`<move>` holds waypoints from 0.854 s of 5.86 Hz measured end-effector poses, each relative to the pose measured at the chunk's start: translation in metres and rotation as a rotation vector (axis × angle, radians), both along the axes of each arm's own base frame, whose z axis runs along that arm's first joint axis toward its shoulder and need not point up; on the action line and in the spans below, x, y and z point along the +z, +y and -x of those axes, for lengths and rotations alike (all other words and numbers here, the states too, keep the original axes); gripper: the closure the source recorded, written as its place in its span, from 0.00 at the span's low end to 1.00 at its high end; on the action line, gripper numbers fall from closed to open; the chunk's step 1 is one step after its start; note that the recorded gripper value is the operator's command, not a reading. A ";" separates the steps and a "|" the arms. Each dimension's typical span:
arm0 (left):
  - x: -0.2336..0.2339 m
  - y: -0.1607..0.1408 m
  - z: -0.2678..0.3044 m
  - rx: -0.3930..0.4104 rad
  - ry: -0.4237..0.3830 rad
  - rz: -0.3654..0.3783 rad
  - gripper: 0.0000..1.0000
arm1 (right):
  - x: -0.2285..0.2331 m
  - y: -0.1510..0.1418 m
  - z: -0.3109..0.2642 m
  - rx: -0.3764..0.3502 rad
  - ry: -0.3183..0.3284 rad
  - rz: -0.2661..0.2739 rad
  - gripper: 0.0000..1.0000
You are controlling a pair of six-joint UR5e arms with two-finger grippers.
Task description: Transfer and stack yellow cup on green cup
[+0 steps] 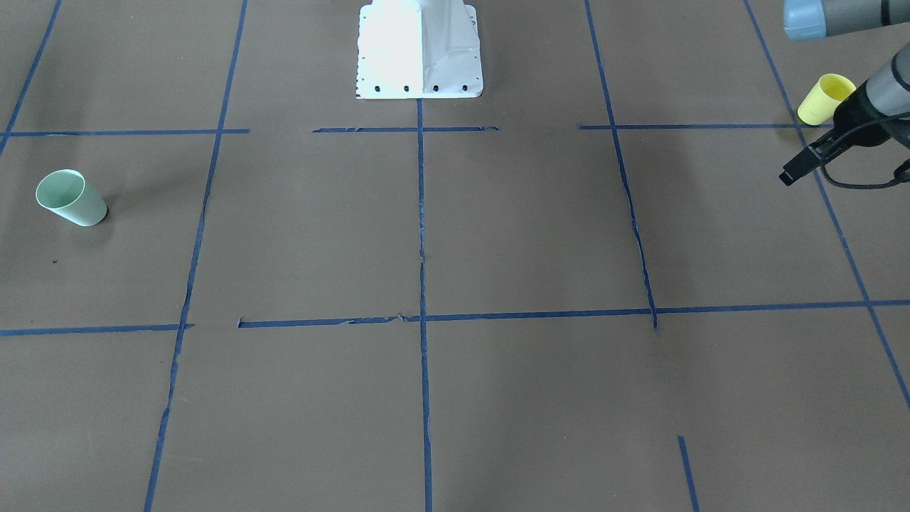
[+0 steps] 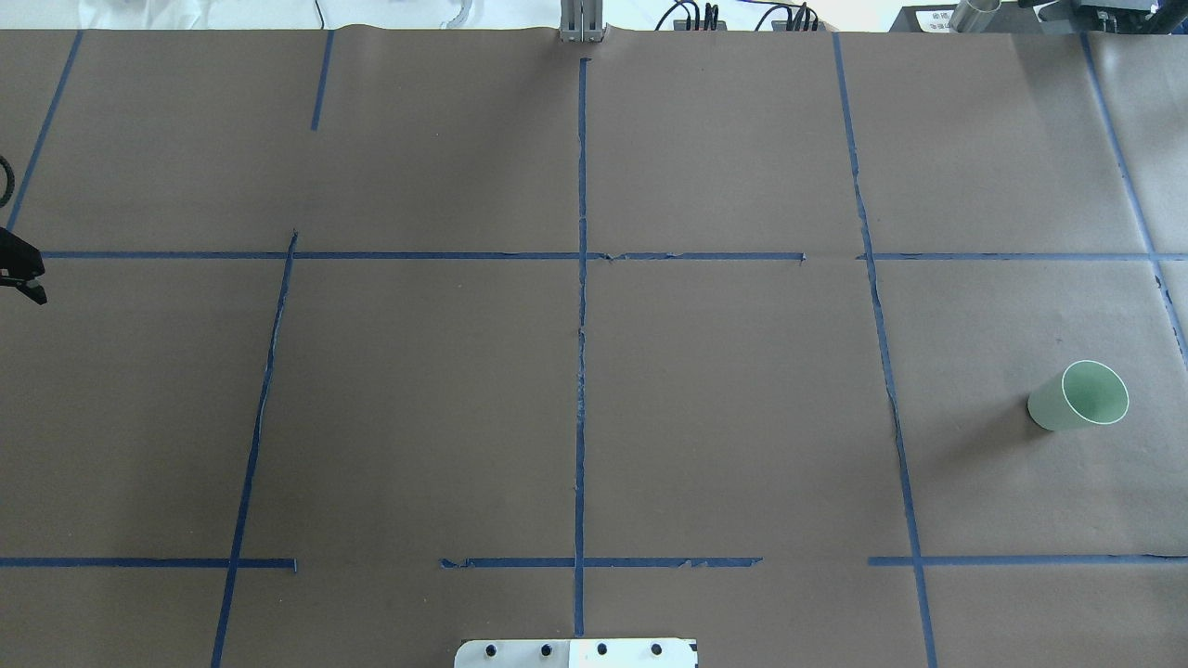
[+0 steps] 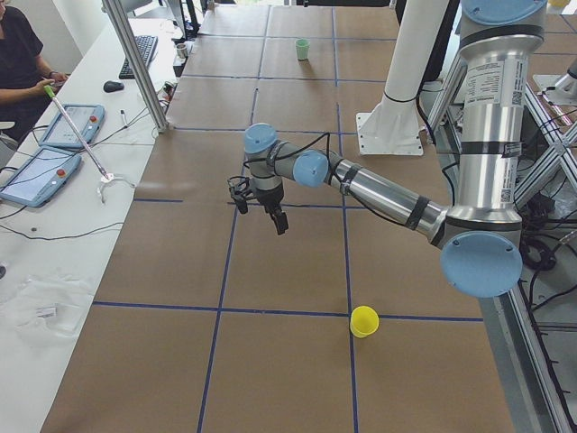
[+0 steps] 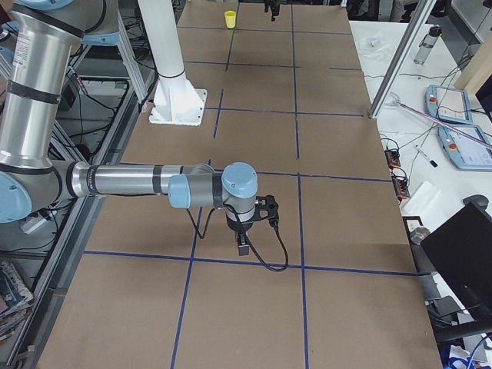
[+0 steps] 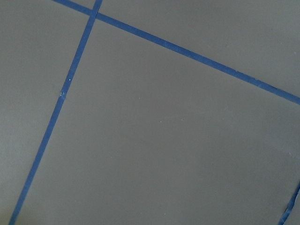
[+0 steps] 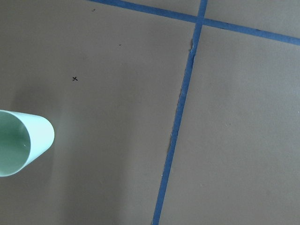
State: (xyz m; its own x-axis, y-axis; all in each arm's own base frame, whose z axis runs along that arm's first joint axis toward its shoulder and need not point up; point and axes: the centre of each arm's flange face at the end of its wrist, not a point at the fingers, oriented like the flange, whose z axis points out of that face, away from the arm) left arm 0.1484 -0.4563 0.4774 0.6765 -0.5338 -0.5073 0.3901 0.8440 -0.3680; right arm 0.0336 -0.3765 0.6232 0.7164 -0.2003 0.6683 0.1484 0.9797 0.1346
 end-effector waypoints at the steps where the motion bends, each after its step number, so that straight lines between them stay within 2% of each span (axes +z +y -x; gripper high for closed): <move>1: 0.001 0.005 -0.017 -0.092 -0.082 0.040 0.00 | 0.003 0.001 -0.001 0.000 0.006 0.004 0.00; 3: 0.017 0.050 -0.040 -0.260 -0.305 0.136 0.00 | 0.007 0.004 -0.002 -0.001 0.025 0.009 0.00; 5: 0.025 0.100 -0.069 -0.467 -0.515 0.227 0.00 | 0.004 0.001 -0.002 -0.002 0.038 -0.005 0.00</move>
State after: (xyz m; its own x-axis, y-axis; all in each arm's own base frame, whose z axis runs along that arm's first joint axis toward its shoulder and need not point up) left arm 0.2174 -0.3562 0.5022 0.4752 -0.8794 -0.0288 0.8617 0.4717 -0.1870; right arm 0.0360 -0.3756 0.6271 0.7407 -0.2052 0.6397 0.1555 0.9787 0.1339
